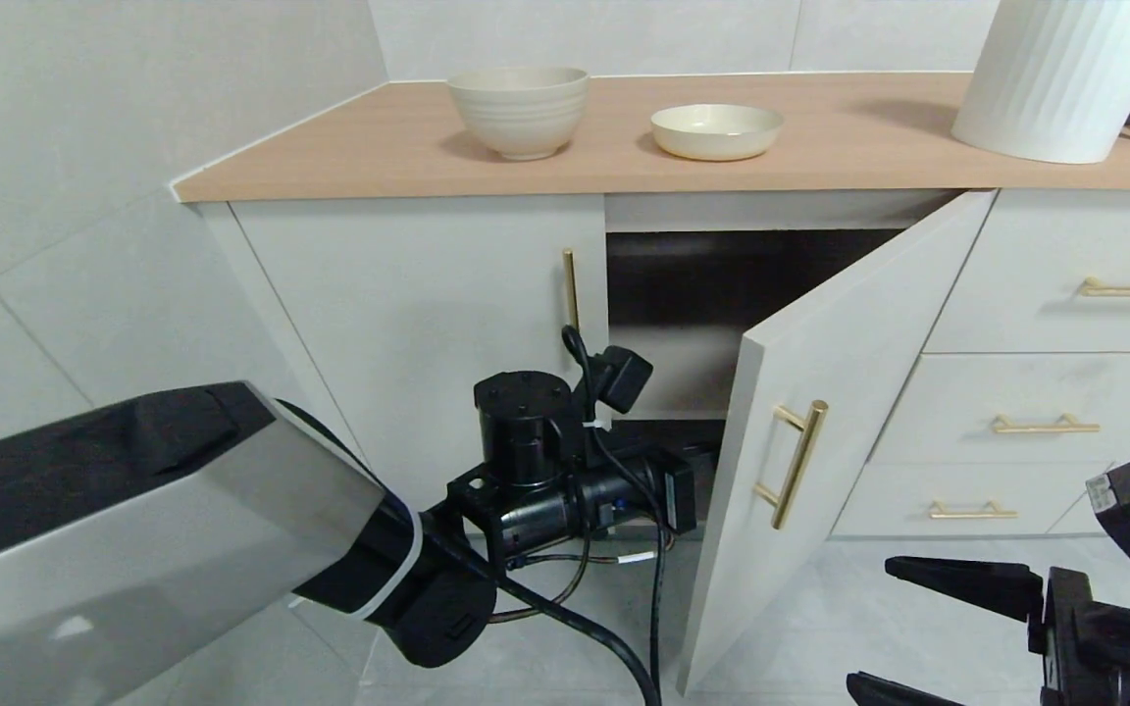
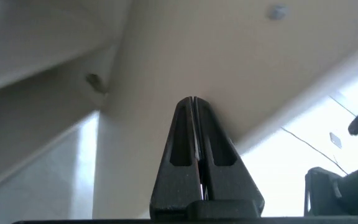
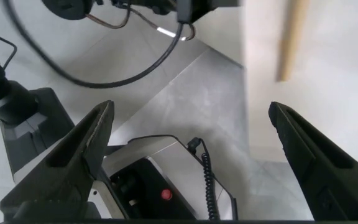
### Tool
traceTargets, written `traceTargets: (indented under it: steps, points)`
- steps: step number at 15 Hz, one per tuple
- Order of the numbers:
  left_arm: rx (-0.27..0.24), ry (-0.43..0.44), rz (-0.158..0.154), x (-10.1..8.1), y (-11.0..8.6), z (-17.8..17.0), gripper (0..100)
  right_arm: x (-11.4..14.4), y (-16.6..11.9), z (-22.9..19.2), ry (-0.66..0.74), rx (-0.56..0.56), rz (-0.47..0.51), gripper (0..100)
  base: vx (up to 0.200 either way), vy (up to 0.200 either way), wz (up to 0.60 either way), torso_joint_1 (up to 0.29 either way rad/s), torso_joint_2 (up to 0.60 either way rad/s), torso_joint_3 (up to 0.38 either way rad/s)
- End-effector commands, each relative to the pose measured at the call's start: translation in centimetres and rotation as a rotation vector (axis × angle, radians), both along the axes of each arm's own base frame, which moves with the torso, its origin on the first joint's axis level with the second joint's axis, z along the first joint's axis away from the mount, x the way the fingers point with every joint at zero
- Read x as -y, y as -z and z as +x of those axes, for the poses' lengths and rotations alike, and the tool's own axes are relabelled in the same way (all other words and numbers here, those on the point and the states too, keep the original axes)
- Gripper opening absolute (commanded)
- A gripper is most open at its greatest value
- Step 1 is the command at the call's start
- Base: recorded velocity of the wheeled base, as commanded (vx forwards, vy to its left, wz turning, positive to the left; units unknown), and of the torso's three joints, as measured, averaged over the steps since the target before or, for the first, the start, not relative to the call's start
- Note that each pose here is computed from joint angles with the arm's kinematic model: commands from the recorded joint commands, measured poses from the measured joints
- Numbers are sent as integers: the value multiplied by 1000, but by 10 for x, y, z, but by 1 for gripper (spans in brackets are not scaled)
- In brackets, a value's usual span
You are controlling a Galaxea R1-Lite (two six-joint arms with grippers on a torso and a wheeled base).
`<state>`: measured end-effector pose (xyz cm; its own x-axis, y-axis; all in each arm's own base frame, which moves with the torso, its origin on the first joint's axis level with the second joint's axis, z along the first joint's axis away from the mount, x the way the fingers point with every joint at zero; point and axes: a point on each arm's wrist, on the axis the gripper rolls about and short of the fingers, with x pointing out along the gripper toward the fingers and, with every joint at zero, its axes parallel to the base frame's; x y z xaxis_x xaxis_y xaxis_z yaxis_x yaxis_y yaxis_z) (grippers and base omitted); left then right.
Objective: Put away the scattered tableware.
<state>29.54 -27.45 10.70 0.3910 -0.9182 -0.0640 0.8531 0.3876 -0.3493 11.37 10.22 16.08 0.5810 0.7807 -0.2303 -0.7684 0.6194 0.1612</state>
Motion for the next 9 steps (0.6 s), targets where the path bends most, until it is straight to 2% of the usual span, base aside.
traceTargets:
  steps: [1, 5, 9]
  points:
    - [0, 3, -2, 4, -1, 4, 0, 0, 0, 0, 0, -2, -2, 100, 0, 0, 0, 0, 0, 0]
    - [0, 3, -5, 10, 2, 11, 0, 0, 0, 0, -2, -1, 0, 100, 0, 0, 0, 0, 0, 0]
    - [-13, 12, -30, 15, -4, 5, 0, 1, -4, -2, -8, 15, 14, 100, 0, 0, 0, 0, 0, 0]
